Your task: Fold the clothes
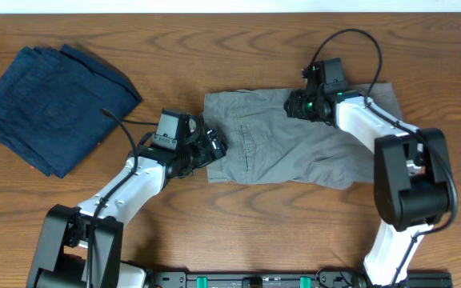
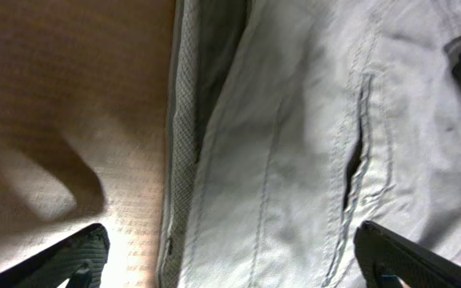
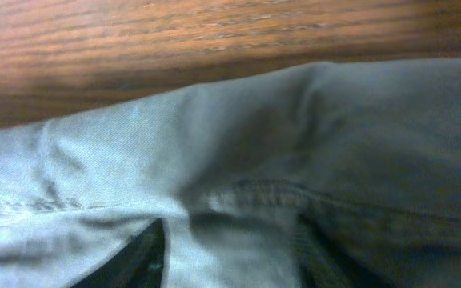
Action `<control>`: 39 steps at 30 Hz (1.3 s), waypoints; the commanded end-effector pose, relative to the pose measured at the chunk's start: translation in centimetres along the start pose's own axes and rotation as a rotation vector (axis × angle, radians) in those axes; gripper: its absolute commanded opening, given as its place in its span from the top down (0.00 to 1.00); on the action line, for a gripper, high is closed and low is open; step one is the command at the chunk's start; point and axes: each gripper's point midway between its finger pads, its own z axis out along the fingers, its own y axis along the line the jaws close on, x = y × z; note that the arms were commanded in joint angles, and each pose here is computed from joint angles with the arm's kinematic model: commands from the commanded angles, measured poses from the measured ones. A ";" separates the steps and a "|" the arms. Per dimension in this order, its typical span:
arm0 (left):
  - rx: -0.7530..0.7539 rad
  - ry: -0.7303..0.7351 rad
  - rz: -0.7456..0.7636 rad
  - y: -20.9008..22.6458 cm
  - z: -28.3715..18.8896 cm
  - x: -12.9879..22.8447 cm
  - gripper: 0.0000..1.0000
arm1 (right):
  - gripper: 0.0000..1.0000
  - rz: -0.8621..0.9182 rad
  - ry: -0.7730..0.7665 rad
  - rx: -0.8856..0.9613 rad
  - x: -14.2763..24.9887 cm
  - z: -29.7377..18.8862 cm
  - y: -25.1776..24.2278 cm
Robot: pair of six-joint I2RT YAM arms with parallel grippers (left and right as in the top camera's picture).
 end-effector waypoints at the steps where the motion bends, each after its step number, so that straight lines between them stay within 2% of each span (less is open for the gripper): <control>1: 0.009 -0.005 0.037 -0.2 0.1 -0.1 0.01 | 0.39 0.004 -0.126 -0.024 -3.6 -5.3 0.6; 5: 0.014 -0.013 0.105 -0.3 0.1 -0.3 0.01 | 0.34 -0.020 -0.137 -0.020 -3.5 -9.2 1.3; 9: 0.001 -0.021 0.108 0.0 0.5 -0.5 0.01 | 0.30 -0.025 -0.057 0.020 -1.2 -10.8 0.8; 16: 0.012 -0.013 0.109 0.3 2.3 -0.7 0.01 | 0.36 0.027 0.119 0.091 3.3 -11.3 -0.8; 19: 0.044 0.042 0.114 0.1 3.6 0.4 0.10 | 0.36 0.044 0.143 0.136 4.0 -11.5 -1.6; 20: 0.058 0.061 0.117 -0.1 3.9 0.8 0.17 | 0.36 0.045 0.147 0.144 4.1 -11.6 -1.8; 23: 0.089 0.099 0.125 -0.6 4.5 1.7 0.47 | 0.34 0.071 0.157 0.163 4.4 -11.6 -2.1; 25: 0.092 0.101 0.129 -0.8 4.4 1.8 0.77 | 0.36 0.089 0.169 0.168 4.7 -11.7 -2.2; 26: 0.094 0.097 0.130 -0.8 4.4 1.7 0.88 | 0.36 0.093 0.181 0.168 5.0 -11.7 -2.1; 27: 0.096 0.092 0.131 -0.8 4.3 1.5 0.94 | 0.39 0.094 0.195 0.171 5.4 -11.8 -2.1; 31: 0.101 0.063 0.088 -0.5 2.6 -0.3 0.94 | 0.51 0.083 0.251 0.184 7.3 -11.5 -2.0; 36: 0.183 0.009 0.040 -2.0 -2.1 -3.2 0.94 | 0.64 0.059 0.284 0.172 9.8 -9.7 -2.0; 39: 0.254 -0.043 0.060 -3.8 -5.1 -4.1 0.94 | 0.67 0.056 0.301 -0.003 11.2 -8.1 0.7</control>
